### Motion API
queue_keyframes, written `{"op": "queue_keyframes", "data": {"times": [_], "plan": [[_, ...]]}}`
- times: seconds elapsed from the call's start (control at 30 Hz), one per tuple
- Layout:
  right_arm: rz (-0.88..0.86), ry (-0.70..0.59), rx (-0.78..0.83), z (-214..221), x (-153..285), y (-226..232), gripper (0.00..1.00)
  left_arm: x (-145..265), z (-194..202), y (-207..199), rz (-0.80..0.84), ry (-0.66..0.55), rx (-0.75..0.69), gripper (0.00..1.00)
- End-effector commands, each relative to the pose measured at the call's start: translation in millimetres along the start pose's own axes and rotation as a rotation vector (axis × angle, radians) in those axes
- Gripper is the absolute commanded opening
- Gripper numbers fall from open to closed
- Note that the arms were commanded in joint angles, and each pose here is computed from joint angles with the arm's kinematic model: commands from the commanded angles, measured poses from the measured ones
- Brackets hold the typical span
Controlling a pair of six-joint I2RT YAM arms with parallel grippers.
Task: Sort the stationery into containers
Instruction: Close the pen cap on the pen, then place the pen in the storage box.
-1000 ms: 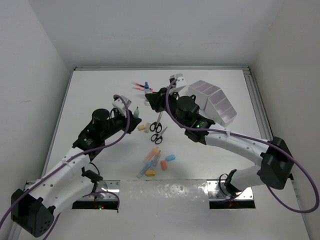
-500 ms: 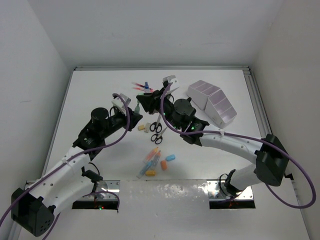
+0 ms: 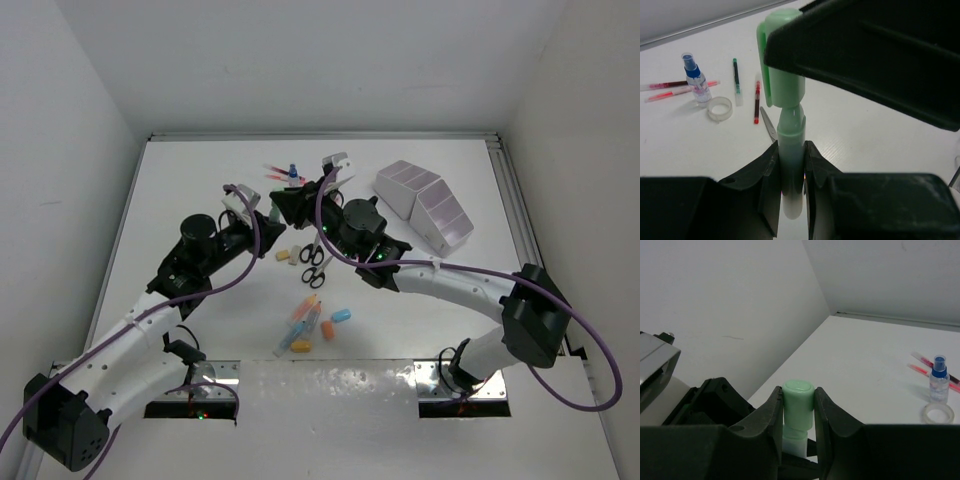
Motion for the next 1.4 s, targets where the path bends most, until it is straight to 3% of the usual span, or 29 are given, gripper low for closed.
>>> {"op": "queue_keyframes", "data": {"times": [0.0, 0.4, 0.73, 0.9, 1.37], "plan": [[-0.021, -0.041, -0.028, -8, 3, 8, 0.00, -1, -26, 0, -0.011, -0.101, -0.021, 0.00], [-0.045, 0.044, -0.012, 33, 15, 13, 0.00, -3, -64, -2, 0.030, -0.251, -0.070, 0.00], [0.011, 0.225, 0.065, 117, 57, -15, 0.00, 11, -120, 0, 0.107, -0.473, -0.143, 0.00], [-0.042, 0.286, 0.051, 141, 56, -9, 0.00, 6, -126, -6, 0.149, -0.495, -0.174, 0.00], [0.071, 0.449, 0.111, 202, 89, -49, 0.00, 5, -138, -2, 0.138, -0.525, -0.206, 0.00]]}}
Point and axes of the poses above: each gripper's point midway between its finger pads, its own x axis back along the fingers, its own y axis along the line the jaws close on, z = x × y, the point moved 4 cm from there along x, back along the fingers
